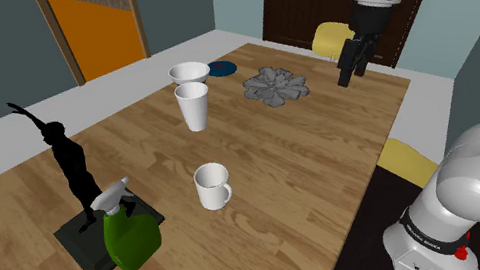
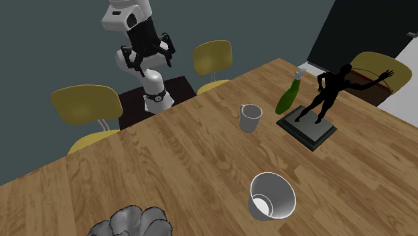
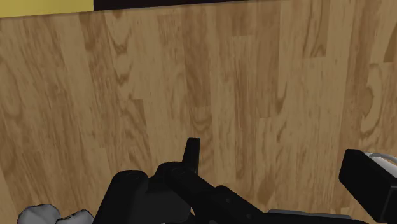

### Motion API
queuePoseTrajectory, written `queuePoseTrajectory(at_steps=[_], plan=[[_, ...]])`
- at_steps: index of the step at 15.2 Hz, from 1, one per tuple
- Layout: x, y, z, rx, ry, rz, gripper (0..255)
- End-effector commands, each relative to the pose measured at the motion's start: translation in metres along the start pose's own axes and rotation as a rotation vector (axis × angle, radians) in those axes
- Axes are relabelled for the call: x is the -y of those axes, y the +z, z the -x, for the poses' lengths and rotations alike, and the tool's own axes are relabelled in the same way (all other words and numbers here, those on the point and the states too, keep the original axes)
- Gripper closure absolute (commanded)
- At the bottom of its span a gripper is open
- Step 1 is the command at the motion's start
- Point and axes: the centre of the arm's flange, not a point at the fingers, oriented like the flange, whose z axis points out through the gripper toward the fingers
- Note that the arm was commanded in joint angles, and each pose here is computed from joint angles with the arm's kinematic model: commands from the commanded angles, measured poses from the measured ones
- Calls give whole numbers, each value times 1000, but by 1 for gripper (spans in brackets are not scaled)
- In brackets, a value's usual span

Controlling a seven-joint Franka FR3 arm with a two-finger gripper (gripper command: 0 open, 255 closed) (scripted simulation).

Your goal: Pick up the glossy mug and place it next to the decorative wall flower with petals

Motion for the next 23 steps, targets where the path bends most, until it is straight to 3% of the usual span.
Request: queuePoseTrajectory(at_steps=[1,23], plan=[[0,0,0,0,0,0,0],[202,165,-132,-12,-15,29,0]])
